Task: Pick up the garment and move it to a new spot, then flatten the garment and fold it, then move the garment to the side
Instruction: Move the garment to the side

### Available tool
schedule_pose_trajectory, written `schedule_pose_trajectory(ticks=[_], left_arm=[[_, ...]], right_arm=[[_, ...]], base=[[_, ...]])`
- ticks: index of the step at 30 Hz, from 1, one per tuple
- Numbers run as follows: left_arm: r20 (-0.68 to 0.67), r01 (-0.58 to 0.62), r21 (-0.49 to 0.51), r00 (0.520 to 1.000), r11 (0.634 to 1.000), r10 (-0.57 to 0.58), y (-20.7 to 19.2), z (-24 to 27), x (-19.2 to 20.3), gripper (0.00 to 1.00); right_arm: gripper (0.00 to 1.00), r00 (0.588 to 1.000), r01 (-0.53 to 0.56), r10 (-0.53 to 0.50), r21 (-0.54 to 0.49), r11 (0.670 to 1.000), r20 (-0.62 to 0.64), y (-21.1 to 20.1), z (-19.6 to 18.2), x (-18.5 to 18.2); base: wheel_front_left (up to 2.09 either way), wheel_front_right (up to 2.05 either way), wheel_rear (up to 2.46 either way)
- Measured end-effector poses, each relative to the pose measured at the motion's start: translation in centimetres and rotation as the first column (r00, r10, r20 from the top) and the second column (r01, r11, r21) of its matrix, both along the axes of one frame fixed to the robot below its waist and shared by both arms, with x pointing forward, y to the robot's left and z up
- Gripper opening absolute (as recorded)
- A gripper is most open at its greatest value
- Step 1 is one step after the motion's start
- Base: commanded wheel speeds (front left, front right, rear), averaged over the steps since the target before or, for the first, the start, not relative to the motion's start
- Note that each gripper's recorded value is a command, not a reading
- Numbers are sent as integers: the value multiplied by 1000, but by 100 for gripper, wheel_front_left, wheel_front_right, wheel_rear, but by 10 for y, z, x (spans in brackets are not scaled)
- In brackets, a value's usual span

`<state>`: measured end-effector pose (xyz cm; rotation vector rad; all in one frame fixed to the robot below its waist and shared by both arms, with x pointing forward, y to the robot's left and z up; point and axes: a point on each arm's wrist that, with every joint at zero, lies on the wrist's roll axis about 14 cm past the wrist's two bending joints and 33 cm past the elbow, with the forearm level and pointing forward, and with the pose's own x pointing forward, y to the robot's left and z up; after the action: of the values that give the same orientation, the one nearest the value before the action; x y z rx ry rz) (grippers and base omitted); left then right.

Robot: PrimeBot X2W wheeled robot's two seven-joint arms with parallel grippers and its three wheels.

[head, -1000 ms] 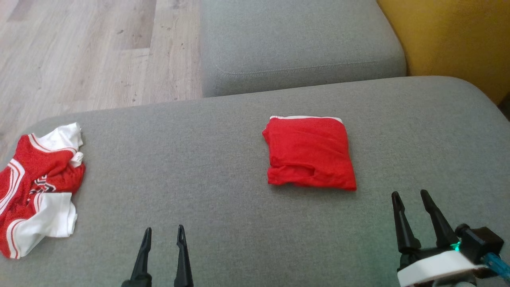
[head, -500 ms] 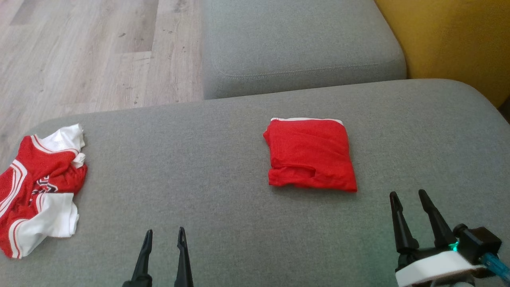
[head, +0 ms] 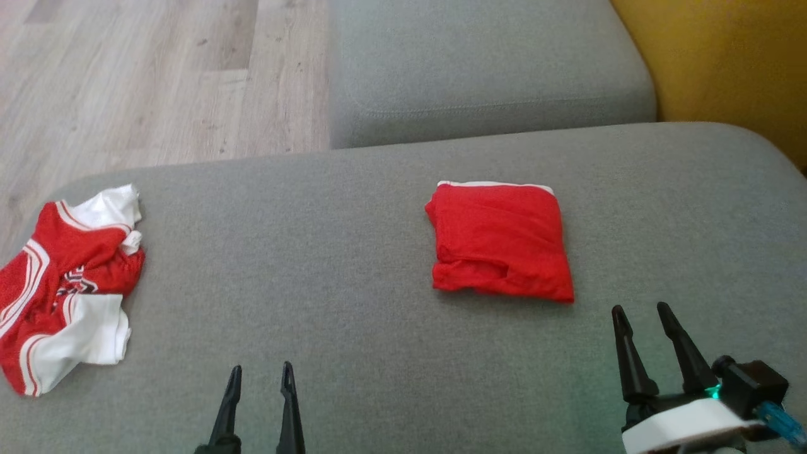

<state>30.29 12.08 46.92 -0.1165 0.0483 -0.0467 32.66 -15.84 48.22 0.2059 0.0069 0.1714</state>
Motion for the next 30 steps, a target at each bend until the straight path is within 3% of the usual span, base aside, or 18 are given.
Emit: schedule_pose_trajectory(ticks=[10, 20, 23, 30], left_arm=[[-62, -3, -7, 998, 1000, 3, 0, -16, 9, 100], [-77, 27, -30, 997, 999, -30, -14, -20, 55, 100], [-78, 46, -32, 996, 998, -48, -20, -22, 66, 100], [-101, 48, -40, 994, 998, -52, -23, -32, 81, 100]], right_arm=[[100, 993, -6, 11, 42, 999, -116, 5, -33, 17], [100, 988, -23, 33, 63, 998, -153, -3, -33, 125], [100, 964, -9, 35, 100, 995, -264, -6, -54, 145], [100, 848, -33, 112, 159, 987, -518, 8, -113, 152]], base=[[0, 0, 0], [0, 0, 0], [0, 0, 0], [0, 0, 0]])
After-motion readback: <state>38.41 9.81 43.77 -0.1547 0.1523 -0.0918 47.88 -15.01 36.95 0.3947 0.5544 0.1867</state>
